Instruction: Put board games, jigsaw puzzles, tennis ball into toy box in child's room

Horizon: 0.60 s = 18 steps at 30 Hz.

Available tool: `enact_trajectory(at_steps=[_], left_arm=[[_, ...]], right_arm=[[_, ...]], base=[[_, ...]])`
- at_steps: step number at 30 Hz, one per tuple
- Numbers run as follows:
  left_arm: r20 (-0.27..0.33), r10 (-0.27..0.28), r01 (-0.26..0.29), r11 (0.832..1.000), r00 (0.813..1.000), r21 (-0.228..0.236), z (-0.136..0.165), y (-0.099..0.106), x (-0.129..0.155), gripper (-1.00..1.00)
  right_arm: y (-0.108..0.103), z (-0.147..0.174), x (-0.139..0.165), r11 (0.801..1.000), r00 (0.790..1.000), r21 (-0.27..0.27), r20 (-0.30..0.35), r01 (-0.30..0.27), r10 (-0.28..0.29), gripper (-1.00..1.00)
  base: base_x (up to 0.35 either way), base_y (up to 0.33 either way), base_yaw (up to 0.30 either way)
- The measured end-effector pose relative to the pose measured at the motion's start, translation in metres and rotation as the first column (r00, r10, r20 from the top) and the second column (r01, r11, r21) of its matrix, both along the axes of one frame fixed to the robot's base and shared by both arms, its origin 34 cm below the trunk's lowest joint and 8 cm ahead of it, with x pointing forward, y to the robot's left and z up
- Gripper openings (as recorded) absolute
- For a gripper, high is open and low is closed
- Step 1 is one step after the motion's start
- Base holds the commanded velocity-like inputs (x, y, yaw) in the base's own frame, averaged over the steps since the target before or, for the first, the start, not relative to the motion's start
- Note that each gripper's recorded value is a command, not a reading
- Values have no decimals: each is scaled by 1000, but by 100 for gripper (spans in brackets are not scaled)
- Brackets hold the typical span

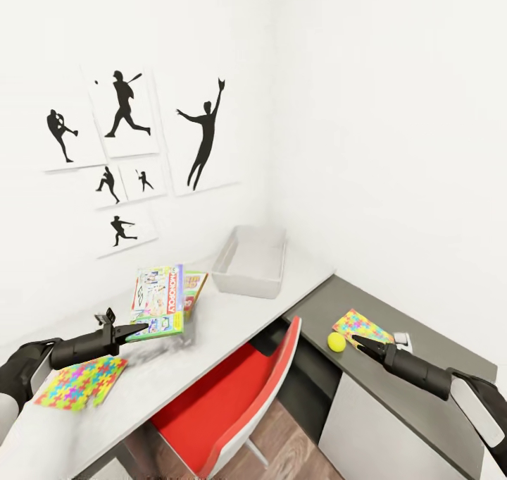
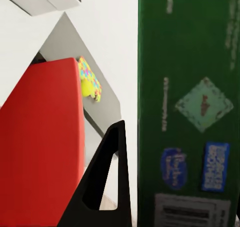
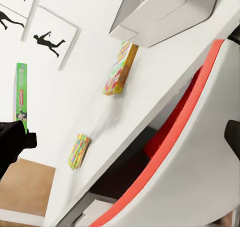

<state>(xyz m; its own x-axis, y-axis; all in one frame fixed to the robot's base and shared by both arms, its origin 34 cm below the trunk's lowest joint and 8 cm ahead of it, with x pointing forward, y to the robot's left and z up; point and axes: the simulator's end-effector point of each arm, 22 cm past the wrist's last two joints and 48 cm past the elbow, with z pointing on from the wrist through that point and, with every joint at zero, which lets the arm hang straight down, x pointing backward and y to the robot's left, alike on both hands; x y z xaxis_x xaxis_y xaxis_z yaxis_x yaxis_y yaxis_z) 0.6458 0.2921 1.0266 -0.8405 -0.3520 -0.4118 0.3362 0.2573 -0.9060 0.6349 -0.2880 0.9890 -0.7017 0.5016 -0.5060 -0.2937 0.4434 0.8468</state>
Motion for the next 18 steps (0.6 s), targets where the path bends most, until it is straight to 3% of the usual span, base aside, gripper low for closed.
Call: enact_trajectory(at_steps=[10,18], left_arm=[[0,0,0,1000,1000,0,0,0,0,-100],[1,1,-1,1000,1000,-1,0,0,0,-100]], right_arm=[[0,0,0,1000,1000,0,0,0,0,100],[0,1,0,1000,1000,1,1,0,0,100]], base=[[14,-3,292],[172,-115,291]])
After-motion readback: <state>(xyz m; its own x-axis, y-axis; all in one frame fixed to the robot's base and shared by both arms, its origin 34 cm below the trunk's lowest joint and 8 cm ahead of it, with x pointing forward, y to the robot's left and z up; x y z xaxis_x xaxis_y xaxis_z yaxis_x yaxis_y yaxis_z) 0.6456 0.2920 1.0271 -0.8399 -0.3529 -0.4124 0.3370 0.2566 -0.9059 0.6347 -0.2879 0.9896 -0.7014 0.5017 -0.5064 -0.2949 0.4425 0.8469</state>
